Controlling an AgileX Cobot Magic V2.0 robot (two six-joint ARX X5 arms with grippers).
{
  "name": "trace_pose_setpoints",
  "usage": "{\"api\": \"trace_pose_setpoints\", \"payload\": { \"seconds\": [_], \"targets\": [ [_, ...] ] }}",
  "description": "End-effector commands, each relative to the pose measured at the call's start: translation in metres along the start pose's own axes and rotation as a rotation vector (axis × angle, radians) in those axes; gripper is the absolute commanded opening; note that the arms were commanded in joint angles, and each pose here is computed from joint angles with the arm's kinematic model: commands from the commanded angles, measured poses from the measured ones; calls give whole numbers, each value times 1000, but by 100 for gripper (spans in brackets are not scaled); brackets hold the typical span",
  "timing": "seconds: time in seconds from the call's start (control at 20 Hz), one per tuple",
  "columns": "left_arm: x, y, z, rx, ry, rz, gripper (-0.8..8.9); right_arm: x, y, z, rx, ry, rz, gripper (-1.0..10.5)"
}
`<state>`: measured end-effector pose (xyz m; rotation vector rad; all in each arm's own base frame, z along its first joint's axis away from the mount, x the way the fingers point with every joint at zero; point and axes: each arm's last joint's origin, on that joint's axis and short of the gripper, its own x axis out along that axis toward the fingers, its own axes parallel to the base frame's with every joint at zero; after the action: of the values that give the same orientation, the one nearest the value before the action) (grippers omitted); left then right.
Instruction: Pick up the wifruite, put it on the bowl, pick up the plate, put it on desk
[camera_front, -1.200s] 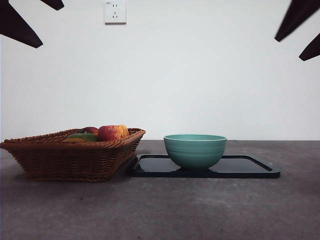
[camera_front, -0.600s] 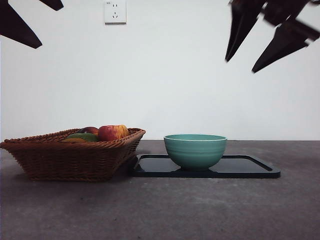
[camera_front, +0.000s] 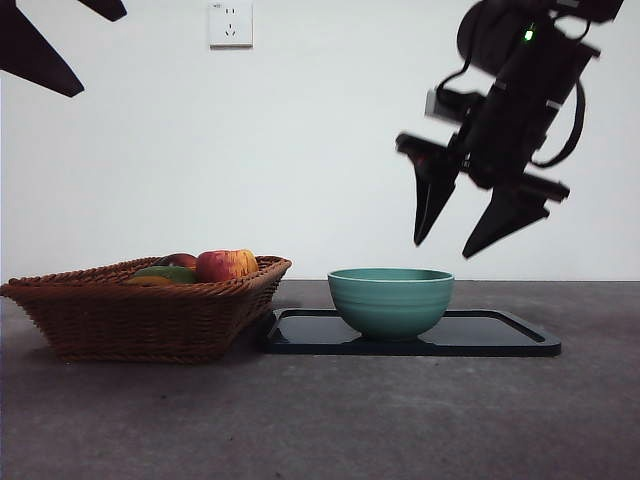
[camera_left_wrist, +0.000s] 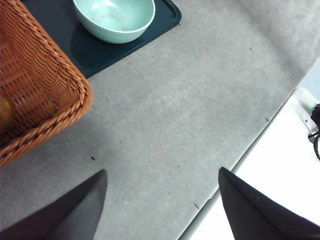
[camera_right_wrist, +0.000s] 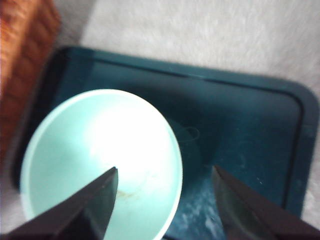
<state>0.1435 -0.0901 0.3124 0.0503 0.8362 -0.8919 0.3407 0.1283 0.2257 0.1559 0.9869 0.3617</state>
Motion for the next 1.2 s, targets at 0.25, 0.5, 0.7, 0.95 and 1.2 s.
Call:
{"api": "trace_pose_setpoints", "payload": {
  "seconds": [0.25, 0.5, 0.7, 0.95, 1.2],
  "targets": [
    [-1, -2, 4, 22, -11, -8, 344, 33, -4, -1, -13, 31, -9, 243],
    [-1, -2, 4, 21, -10, -8, 344, 41, -7, -3, -31, 42, -29, 95],
    [-1, -2, 3, 20, -5, -8, 344, 41, -7, -2, -34, 27, -26, 11],
    [-1, -2, 3, 19, -4, -8, 344, 15, 0, 6, -46, -36, -11, 11],
    [-1, -2, 3, 17, -1, -8, 344, -50, 16, 10, -70, -123, 18, 11]
  ]
}}
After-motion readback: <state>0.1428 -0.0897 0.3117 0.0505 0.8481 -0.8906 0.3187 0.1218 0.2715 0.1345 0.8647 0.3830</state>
